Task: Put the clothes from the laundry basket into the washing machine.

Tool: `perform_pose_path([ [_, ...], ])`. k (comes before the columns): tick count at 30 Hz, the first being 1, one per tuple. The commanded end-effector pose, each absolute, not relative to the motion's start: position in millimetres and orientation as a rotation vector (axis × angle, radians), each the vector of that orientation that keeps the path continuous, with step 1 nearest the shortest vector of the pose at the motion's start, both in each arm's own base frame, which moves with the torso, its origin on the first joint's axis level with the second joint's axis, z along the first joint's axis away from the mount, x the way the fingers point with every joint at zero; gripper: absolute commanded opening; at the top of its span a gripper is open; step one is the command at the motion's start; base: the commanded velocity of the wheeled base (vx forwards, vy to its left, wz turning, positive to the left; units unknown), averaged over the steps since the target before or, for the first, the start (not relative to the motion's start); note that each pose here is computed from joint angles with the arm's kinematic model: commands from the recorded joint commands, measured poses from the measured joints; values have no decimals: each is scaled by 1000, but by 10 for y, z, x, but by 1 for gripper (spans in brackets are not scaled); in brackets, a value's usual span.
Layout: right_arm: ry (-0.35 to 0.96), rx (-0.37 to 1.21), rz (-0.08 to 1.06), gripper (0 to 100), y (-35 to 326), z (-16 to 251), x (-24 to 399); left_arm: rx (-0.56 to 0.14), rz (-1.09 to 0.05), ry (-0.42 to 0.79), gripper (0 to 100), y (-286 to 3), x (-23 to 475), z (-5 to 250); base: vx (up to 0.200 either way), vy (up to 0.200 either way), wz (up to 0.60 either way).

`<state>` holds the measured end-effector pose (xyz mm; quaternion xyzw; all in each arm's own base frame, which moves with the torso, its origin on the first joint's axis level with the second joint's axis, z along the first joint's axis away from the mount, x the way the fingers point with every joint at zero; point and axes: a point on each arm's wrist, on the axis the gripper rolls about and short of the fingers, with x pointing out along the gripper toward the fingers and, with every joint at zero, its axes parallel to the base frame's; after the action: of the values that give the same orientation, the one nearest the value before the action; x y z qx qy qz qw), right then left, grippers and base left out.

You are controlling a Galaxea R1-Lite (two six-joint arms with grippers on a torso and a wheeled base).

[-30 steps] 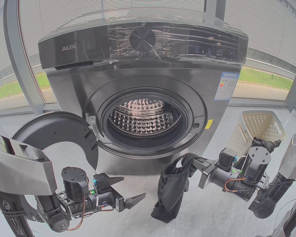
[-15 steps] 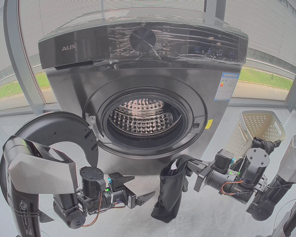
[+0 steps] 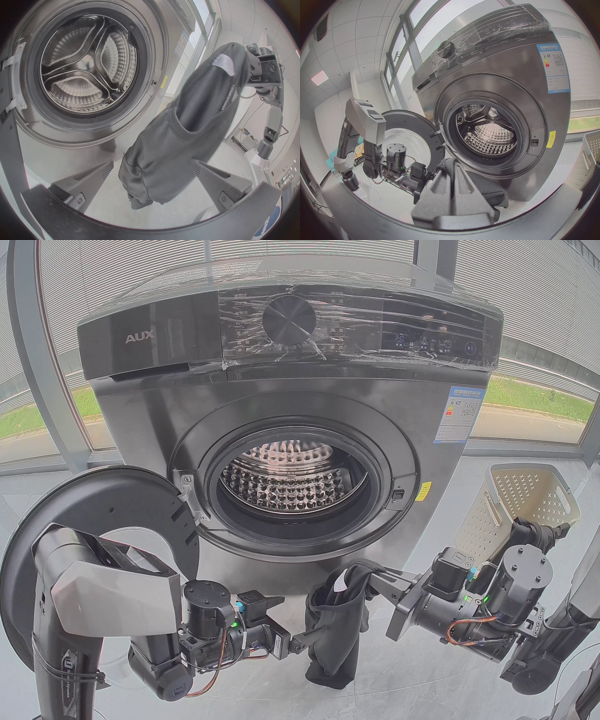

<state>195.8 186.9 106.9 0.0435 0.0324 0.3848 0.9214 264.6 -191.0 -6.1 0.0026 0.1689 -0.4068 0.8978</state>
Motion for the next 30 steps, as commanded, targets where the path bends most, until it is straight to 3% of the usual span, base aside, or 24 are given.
perform_pose_path([
  [1, 62, 92, 814, 0, 1910, 1078, 1906, 2, -841, 331, 100, -1951, 2701, -73, 0, 0, 0],
  [22, 70, 91, 832, 0, 1945, 1061, 1876, 19, -826, 280, 100, -2056, 2851, -124, 0, 0, 0],
  [23, 70, 91, 834, 0, 1948, 1061, 1873, 19, -826, 281, 0, -2056, 2851, -129, 0, 0, 0],
  [30, 77, 93, 829, 0, 1937, 1048, 1874, 20, -824, 269, 0, -2054, 2858, -99, 0, 0, 0],
])
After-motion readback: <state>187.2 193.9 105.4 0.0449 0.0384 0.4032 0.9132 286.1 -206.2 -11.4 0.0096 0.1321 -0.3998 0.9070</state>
